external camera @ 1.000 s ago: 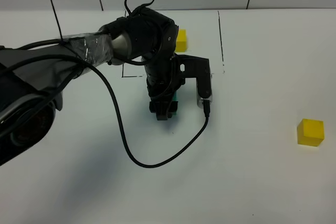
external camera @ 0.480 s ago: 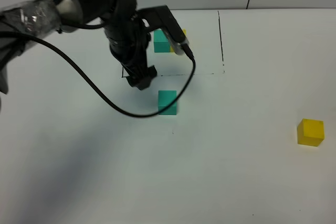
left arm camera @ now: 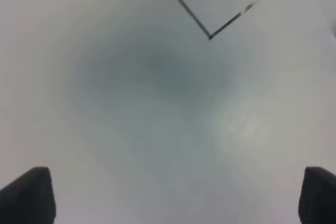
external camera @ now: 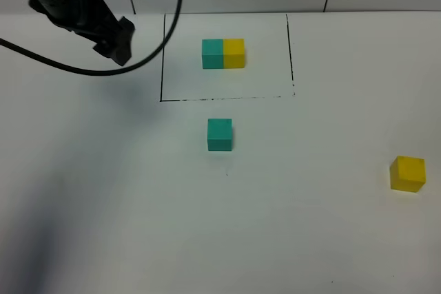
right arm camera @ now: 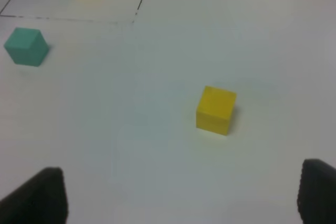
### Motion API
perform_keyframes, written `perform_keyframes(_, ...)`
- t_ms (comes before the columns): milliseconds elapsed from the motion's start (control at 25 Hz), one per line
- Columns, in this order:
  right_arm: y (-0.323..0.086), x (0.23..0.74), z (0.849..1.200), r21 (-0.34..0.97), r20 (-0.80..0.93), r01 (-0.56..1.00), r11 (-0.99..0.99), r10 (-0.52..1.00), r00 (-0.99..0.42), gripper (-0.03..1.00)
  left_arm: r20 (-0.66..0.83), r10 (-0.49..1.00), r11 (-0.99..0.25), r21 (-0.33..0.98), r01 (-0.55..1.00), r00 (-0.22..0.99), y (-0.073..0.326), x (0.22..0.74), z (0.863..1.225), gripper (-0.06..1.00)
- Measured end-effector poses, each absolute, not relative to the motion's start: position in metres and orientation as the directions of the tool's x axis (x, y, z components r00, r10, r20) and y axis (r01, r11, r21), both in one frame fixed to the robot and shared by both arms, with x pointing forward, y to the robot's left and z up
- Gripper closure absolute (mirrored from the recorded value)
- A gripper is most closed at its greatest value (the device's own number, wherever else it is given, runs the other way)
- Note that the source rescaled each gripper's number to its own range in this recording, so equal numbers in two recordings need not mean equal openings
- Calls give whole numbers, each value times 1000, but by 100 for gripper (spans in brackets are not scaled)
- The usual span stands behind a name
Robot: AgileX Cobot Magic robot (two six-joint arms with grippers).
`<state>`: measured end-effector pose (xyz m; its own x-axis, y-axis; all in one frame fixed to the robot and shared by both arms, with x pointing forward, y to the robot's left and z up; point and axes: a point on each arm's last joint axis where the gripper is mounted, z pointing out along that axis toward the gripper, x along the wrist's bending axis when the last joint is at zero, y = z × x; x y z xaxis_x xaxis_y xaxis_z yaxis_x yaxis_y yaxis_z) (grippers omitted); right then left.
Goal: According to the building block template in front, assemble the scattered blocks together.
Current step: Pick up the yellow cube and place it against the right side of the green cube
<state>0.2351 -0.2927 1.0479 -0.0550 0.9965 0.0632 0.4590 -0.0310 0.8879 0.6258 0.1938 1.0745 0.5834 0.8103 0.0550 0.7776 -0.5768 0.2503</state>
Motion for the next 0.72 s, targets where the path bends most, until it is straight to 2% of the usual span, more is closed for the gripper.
perform_keyframes(120, -293, 235, 1048, 888, 68, 459, -36, 996, -52, 14, 46, 861, -499, 263, 825, 506, 216, 608, 1089, -3)
perform_keyframes(320, -293, 235, 1048, 888, 63, 459, -31, 996, -55, 14, 31, 901, -428, 239, 872, 434, 243, 566, 1089, 2)
perform_keyframes(720, -293, 235, 1048, 888, 63, 459, -31, 996, -55, 14, 58, 965, -260, 336, 905, 256, 265, 471, 1096, 7)
